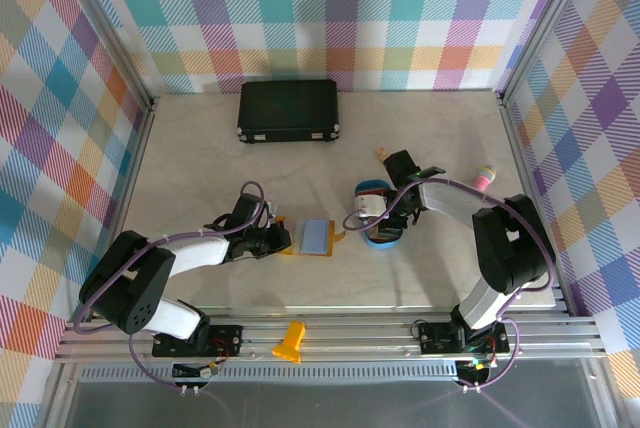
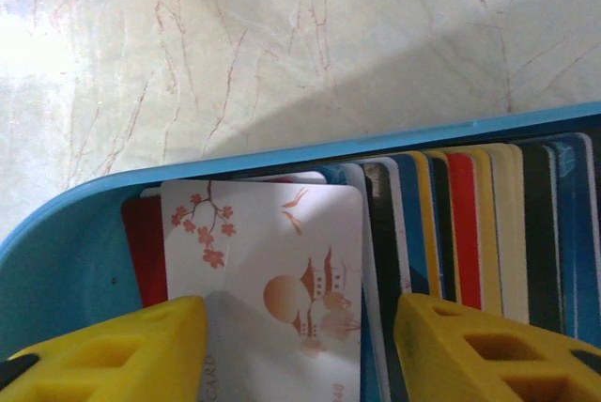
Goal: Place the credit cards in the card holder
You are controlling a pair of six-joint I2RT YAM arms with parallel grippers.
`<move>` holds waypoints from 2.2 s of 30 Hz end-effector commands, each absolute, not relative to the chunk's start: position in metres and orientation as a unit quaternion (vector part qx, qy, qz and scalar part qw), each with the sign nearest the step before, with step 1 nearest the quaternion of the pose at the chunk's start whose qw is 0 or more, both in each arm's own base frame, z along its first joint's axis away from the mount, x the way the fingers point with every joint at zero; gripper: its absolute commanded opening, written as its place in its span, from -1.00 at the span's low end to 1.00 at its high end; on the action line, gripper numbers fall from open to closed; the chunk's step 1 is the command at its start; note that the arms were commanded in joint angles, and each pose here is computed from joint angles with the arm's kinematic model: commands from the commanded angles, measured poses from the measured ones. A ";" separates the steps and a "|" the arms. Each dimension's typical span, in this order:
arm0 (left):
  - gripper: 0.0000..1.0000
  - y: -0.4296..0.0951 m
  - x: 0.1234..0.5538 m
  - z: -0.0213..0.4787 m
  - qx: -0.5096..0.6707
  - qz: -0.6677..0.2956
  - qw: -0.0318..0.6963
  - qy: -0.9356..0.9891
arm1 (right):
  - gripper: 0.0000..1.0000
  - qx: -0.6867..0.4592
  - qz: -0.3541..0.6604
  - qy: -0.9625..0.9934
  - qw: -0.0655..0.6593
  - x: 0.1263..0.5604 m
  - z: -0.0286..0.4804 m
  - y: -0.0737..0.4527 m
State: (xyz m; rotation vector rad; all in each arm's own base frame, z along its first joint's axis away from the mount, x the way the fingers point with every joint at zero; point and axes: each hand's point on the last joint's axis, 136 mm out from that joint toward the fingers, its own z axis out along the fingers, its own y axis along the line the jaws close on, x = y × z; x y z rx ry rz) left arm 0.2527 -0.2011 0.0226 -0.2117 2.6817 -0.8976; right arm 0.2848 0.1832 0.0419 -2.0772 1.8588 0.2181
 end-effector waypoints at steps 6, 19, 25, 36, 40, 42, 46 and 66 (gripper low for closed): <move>-1.00 -0.199 0.246 0.017 -0.074 -0.306 0.141 0.939 | -0.29 -0.732 0.088 0.655 0.166 0.277 0.032 0.184; -1.00 -0.200 0.247 0.018 -0.074 -0.307 0.142 0.938 | -0.97 -0.735 0.061 0.646 0.196 0.284 0.052 0.182; -1.00 -0.200 0.247 0.017 -0.074 -0.307 0.142 0.938 | -1.00 -0.731 0.075 0.650 0.193 0.274 0.063 0.183; -1.00 -0.199 0.245 0.015 -0.079 -0.309 0.141 0.937 | -1.00 -0.704 0.096 0.682 0.174 0.255 0.084 0.177; -1.00 -0.199 0.244 0.014 -0.079 -0.309 0.140 0.937 | -1.00 -0.694 0.101 0.687 0.192 0.251 0.095 0.179; -1.00 -0.199 0.244 0.014 -0.078 -0.309 0.138 0.938 | -1.00 -0.686 0.097 0.691 0.206 0.254 0.104 0.180; -1.00 -0.199 0.244 0.014 -0.078 -0.310 0.140 0.937 | -1.00 -0.678 0.093 0.694 0.222 0.256 0.117 0.181; -1.00 -0.201 0.248 0.021 -0.084 -0.319 0.151 0.932 | -1.00 -0.313 0.361 0.804 0.354 0.259 0.247 0.223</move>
